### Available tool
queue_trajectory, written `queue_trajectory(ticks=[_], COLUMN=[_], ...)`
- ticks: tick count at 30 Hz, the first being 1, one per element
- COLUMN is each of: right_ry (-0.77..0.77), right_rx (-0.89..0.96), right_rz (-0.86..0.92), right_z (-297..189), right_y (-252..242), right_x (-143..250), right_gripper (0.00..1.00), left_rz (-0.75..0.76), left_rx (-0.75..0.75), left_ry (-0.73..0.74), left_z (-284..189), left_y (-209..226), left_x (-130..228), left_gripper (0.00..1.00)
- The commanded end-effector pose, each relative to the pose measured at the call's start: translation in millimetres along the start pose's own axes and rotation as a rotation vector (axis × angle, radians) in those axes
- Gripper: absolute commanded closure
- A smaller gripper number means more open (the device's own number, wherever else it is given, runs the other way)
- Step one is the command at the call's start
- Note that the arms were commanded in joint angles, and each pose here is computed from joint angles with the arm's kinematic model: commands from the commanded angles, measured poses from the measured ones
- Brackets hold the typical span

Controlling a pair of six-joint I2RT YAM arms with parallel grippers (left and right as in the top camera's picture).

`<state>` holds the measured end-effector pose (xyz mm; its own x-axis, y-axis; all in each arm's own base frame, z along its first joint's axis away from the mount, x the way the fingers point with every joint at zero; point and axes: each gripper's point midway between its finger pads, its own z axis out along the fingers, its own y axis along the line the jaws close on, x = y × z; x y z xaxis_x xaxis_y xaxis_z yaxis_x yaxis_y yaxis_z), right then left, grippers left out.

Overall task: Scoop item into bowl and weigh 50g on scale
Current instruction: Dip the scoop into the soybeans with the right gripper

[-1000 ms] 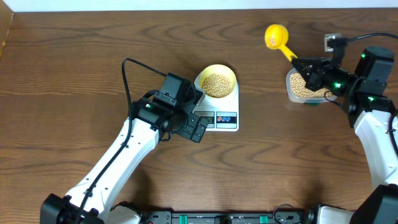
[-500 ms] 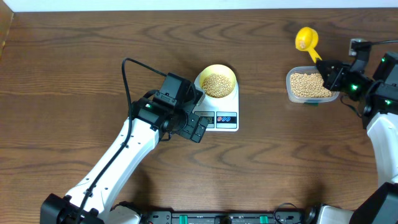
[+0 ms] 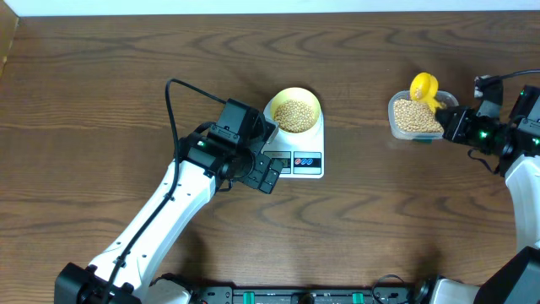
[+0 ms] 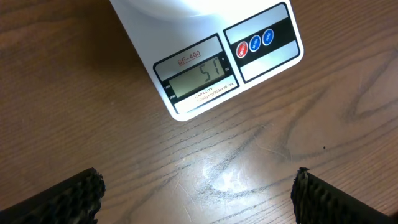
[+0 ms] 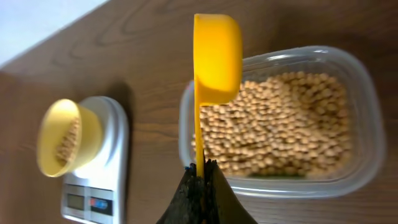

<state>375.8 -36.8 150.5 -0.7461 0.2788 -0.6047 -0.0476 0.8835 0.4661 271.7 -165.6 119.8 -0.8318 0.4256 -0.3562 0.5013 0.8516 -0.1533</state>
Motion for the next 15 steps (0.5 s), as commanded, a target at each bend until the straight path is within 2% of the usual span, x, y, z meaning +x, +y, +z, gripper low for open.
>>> queue_trajectory(ticks=[1,9,15], right_ry=[0.006,0.117,0.158], right_rx=[0.090,0.325,0.358], right_rz=[-0.225,-0.515,-0.693], right_z=[-4,-4,3], right_y=[-12,-28,-11], right_x=[-2,7,9], right_gripper=[0.99,0.99,0.99], left_rz=[0.011,0.011,0.011], left_rx=[-0.009,-0.009,-0.009], left_ry=[0.015,0.015,0.015], left_z=[4,4,4], left_y=[2,2,2], left_x=[4,4,4], left_gripper=[0.02,0.02,0.02])
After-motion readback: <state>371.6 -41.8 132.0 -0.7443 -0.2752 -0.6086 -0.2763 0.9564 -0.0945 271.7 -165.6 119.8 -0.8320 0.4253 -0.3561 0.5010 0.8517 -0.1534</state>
